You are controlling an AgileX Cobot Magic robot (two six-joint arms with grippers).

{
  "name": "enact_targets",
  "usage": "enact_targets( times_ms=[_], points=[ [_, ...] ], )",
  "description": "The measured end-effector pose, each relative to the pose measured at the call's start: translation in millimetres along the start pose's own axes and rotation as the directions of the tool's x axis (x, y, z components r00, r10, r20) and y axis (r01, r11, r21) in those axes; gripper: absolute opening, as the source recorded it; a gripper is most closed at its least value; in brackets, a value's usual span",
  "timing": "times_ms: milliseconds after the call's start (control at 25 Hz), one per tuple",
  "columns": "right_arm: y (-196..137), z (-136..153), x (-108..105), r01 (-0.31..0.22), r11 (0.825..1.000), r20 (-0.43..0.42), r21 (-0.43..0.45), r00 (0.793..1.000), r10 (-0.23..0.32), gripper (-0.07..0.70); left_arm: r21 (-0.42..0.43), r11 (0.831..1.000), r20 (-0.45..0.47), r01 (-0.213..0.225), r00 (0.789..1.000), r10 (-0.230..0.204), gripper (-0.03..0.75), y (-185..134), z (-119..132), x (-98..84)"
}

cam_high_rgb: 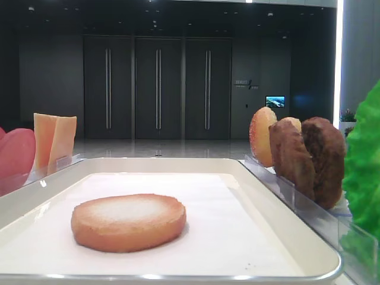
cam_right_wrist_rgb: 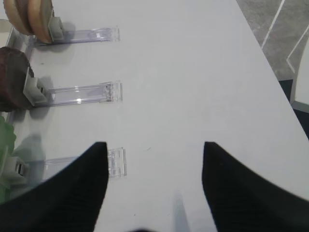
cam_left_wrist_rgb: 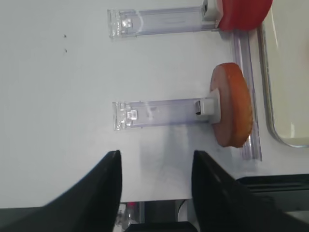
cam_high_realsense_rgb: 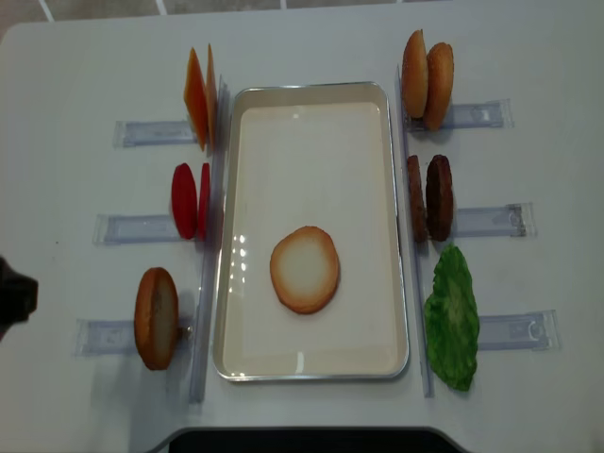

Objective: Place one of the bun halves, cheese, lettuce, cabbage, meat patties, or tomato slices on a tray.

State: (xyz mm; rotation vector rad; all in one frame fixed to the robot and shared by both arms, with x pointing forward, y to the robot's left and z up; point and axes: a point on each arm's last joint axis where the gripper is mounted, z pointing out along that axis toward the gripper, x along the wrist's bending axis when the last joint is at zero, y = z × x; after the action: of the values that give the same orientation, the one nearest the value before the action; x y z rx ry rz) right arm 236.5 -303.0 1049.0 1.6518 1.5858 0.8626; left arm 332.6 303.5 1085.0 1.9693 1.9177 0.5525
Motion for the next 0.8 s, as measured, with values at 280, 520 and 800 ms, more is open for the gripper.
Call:
enact_targets(
  times_ms=[280, 520, 800],
  points=[
    [0, 0, 0, 0.000, 1.000, 0.000, 0.000, 1.000, 0.000, 0.410, -0.181, 0.983, -0.004, 0.004, 1.000, -0.005, 0.360, -63, 2, -1.6],
    [0, 0, 0, 0.000, 1.000, 0.000, 0.000, 1.000, 0.000, 0.410, -0.396, 0.918, -0.007, 0.009, 1.000, -0.012, 0.360, -93, -6, -2.2],
    [0, 0, 0, 0.000, 1.000, 0.000, 0.000, 1.000, 0.000, 0.410, -0.496, 0.868, -0.009, 0.011, 1.000, -0.017, 0.360, -109, -12, -2.2]
  ],
)
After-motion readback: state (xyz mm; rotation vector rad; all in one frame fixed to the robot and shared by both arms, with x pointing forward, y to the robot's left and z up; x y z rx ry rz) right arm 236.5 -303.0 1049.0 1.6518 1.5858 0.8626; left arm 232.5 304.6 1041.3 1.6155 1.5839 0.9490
